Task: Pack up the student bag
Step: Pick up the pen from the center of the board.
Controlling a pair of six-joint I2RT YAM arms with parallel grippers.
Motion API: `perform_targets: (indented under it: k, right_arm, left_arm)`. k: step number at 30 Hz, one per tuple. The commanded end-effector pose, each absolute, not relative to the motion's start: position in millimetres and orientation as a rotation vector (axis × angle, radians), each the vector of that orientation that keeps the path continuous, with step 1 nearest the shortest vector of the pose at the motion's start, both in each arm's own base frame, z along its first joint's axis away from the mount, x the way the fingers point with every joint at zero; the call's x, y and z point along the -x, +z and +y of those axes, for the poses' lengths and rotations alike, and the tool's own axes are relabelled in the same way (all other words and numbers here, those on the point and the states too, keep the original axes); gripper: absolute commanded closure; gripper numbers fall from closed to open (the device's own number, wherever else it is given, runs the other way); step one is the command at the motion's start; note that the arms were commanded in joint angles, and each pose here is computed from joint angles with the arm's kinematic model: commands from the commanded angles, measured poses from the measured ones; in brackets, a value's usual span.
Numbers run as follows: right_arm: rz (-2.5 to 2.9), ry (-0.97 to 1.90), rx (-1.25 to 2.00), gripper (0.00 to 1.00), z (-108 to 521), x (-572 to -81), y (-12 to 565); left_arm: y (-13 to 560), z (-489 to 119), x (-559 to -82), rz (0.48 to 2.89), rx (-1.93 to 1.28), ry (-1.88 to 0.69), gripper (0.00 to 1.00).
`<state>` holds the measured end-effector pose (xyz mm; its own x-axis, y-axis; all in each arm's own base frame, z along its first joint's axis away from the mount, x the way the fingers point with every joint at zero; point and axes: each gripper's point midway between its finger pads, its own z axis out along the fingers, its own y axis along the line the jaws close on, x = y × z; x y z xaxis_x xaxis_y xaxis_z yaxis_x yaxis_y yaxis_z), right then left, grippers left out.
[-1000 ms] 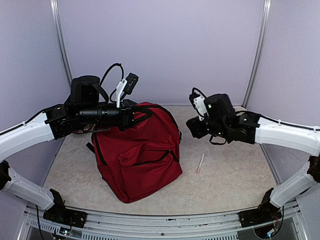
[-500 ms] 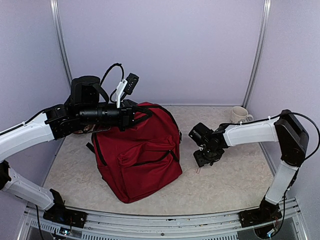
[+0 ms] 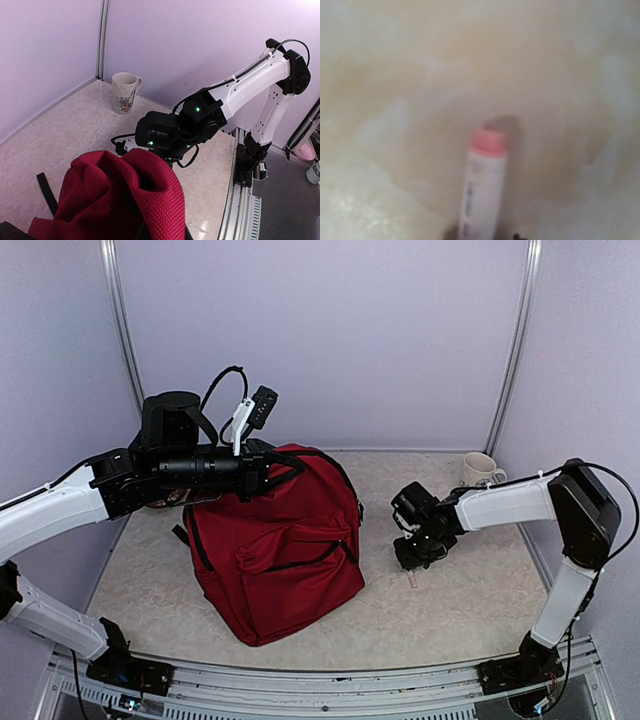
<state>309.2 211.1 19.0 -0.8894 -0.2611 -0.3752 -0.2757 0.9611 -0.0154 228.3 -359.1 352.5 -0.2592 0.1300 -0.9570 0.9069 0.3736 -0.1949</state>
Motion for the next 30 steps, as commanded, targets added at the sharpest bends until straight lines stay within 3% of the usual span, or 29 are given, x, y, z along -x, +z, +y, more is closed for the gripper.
perform_targets:
  k: [1,10,23,30]
  right_arm:
    - [2.825,-0.051,0.443,0.75,189.0,-294.7,-4.4]
    - [2.834,-0.064,0.483,1.00,190.1,-295.5,1.8]
    - [2.586,0.162,0.566,1.00,219.6,-304.6,69.5]
    - [2.032,0.523,0.807,1.00,295.8,-285.2,192.0]
  left_arm:
    - [379.1,-358.0,-223.7,1.575,-0.936,-1.002,1.00]
    - [378.8,-358.0,-223.6,1.575,-0.937,-1.002,1.00]
    - [380.2,-357.2,-223.7,1.573,-0.932,-1.000,1.00]
    - [380.4,-355.9,-225.8,1.575,-0.923,-0.988,1.00]
